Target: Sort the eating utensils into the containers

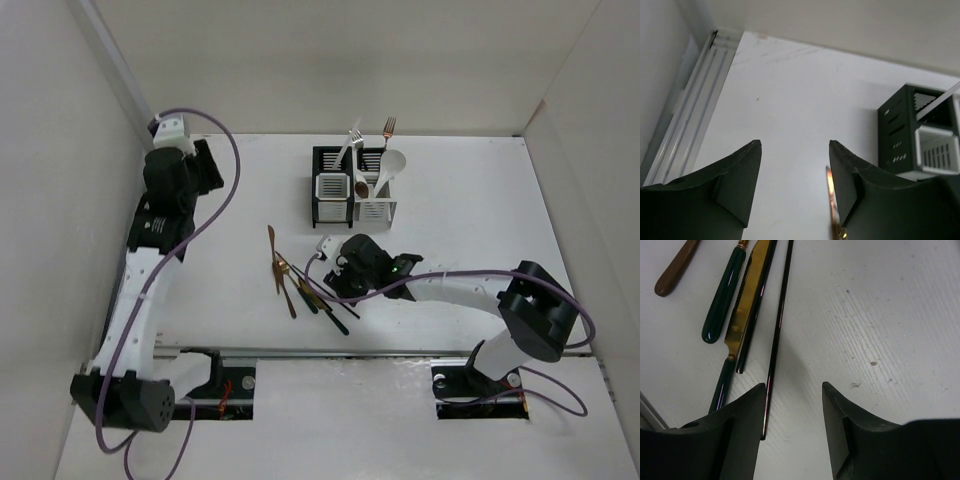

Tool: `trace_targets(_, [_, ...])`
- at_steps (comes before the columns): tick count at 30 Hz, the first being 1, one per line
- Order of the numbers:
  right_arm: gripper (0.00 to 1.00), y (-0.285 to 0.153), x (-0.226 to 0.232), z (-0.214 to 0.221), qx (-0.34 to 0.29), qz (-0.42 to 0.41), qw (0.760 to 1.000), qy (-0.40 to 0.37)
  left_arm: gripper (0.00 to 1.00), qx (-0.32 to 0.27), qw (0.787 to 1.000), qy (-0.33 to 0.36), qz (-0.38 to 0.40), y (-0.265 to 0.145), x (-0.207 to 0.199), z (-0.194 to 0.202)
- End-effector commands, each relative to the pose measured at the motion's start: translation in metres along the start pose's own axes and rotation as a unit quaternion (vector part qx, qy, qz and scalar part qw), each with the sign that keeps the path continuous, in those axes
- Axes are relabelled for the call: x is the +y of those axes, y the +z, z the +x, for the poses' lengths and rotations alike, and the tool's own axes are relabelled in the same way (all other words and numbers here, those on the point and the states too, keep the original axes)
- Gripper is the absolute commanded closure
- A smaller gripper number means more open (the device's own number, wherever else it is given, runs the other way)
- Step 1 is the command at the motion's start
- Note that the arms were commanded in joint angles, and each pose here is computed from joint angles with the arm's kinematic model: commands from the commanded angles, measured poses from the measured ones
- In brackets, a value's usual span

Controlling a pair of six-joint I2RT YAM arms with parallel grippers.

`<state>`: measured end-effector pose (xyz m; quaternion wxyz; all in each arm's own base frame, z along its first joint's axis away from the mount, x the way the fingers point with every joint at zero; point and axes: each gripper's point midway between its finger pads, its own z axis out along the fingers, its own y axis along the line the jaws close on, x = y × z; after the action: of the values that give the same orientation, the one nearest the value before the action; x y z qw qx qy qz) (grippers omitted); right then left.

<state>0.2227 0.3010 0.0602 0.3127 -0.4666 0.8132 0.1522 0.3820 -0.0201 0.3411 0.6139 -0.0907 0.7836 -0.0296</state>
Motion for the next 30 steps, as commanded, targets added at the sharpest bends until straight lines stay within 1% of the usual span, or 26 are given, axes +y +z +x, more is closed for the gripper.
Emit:
trace_targets(1, [0.46, -0.001, 0.005, -0.026, -0.039, -0.012, 0.999, 0.005, 0.46, 0.012, 0.998, 0.025, -0.048, -0.029, 0.031, 0.029])
trace_targets(2, [0.46, 0.001, 0.008, -0.023, -0.035, -0.016, 0.999, 0.002, 0.45, 0.011, 0.998, 0.024, -0.058, -0.040, 0.041, 0.041])
trace_targets(6, [0.46, 0.008, 0.016, -0.019, -0.027, -0.025, 0.999, 0.002, 0.43, 0.018, 0.998, 0.019, -0.065, -0.054, 0.049, 0.063])
trace_targets(8, [0.46, 0.012, 0.017, -0.015, -0.019, -0.019, 1.000, 0.003, 0.43, 0.010, 0.997, 0.004, -0.079, -0.062, 0.057, 0.062])
trace_targets(9, [0.46, 0.015, 0.021, -0.009, -0.006, -0.018, 1.000, 0.003, 0.43, 0.020, 0.996, 0.004, -0.086, -0.062, 0.061, 0.069])
trace_targets(12, [0.46, 0.017, 0.030, -0.006, -0.001, -0.025, 1.000, 0.010, 0.43, 0.007, 0.996, -0.002, -0.094, -0.067, 0.069, 0.063])
trace_targets(14, [0.46, 0.022, 0.028, 0.000, 0.010, -0.014, 1.000, 0.025, 0.42, 0.006, 0.995, -0.010, -0.100, -0.067, 0.072, 0.062])
trace_targets(16, [0.48, 0.026, 0.025, 0.010, 0.027, 0.005, 0.999, 0.026, 0.42, 0.006, 0.995, -0.015, -0.096, -0.067, 0.070, 0.062])
trace_targets(19, [0.52, 0.036, 0.015, 0.030, 0.070, 0.036, 0.997, 0.028, 0.42, 0.005, 0.995, -0.027, -0.100, -0.067, 0.073, 0.062])
trace_targets(20, [0.54, 0.040, 0.014, 0.030, 0.073, 0.041, 0.996, 0.032, 0.42, 0.006, 0.995, -0.027, -0.096, -0.067, 0.072, 0.062])
trace_targets(22, [0.54, 0.042, 0.012, 0.029, 0.074, 0.048, 0.996, 0.032, 0.42, 0.011, 0.995, -0.026, -0.096, -0.064, 0.072, 0.064])
trace_targets(23, [0.54, 0.042, 0.011, 0.018, 0.063, 0.048, 0.996, 0.032, 0.42, 0.006, 0.995, -0.027, -0.096, -0.065, 0.071, 0.060])
trace_targets(25, [0.55, 0.050, 0.013, 0.020, 0.075, 0.042, 0.996, 0.021, 0.42, 0.010, 0.995, -0.026, -0.096, -0.063, 0.072, 0.062])
trace_targets(27, [0.58, 0.055, 0.012, 0.007, 0.071, 0.041, 0.996, 0.015, 0.42, 0.004, 0.995, -0.027, -0.100, -0.064, 0.072, 0.057])
trace_targets(28, [0.61, 0.060, 0.012, 0.016, 0.092, 0.041, 0.995, 0.014, 0.42, 0.009, 0.995, -0.021, -0.101, -0.062, 0.073, 0.059])
trace_targets(30, [0.65, 0.065, 0.012, 0.015, 0.097, 0.041, 0.994, 0.014, 0.42, 0.000, 0.995, -0.016, -0.103, -0.063, 0.074, 0.053])
